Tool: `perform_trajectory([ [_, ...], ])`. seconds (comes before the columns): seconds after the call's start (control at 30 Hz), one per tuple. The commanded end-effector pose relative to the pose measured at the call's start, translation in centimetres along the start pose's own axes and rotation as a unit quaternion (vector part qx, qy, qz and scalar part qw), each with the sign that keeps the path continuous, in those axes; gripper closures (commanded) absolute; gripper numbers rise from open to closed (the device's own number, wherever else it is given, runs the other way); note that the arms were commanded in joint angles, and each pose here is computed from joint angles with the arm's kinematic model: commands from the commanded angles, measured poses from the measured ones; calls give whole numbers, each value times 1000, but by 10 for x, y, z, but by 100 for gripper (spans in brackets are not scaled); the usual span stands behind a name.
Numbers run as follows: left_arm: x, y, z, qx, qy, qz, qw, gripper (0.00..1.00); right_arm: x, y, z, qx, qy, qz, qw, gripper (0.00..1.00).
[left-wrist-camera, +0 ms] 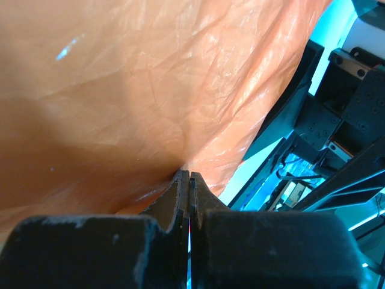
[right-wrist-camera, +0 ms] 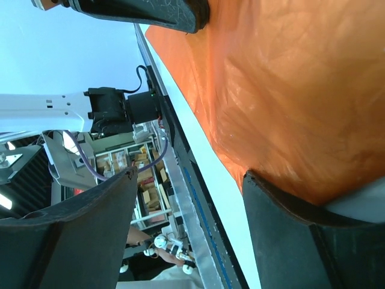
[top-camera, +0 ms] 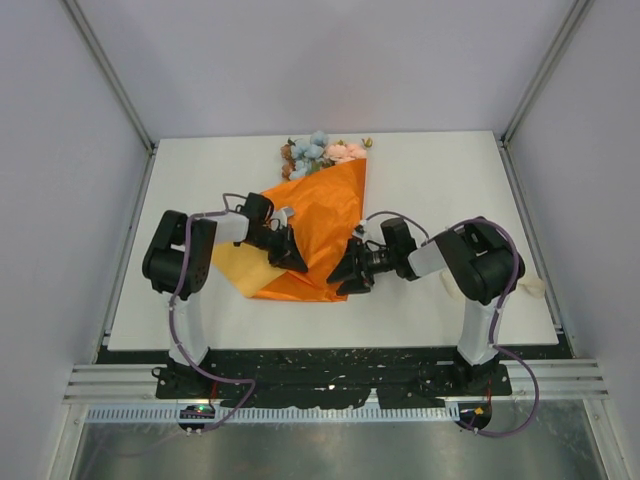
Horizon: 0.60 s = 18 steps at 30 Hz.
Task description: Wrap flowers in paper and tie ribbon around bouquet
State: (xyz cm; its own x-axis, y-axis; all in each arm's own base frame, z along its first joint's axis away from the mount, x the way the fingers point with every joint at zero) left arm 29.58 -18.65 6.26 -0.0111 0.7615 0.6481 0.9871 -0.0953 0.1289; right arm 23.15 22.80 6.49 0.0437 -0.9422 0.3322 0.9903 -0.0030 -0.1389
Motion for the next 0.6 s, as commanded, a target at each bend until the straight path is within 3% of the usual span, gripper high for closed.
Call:
perform_trajectory([
  [0.0, -5, -9, 24, -3, 68, 29, 997, 100, 9, 14, -21, -52, -43, -44, 997, 24],
  [0.57, -3, -4, 24, -16, 75, 36, 996, 100, 46, 161, -14, -41, -47, -249, 967, 20],
])
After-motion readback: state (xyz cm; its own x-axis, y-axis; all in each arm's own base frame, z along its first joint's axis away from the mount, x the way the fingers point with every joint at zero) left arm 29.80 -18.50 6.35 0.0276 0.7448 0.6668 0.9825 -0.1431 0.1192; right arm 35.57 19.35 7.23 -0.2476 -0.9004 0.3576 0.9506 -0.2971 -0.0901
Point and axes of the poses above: each gripper's point midway between its finger pads, its own x axis back along the fingers, its own z axis along the line the jaws close on, y = z × x, the point moved 7 cm from there along x, back along the fingers, and after that the axes turned 9 degrees about -x, right-handed, at the moved point
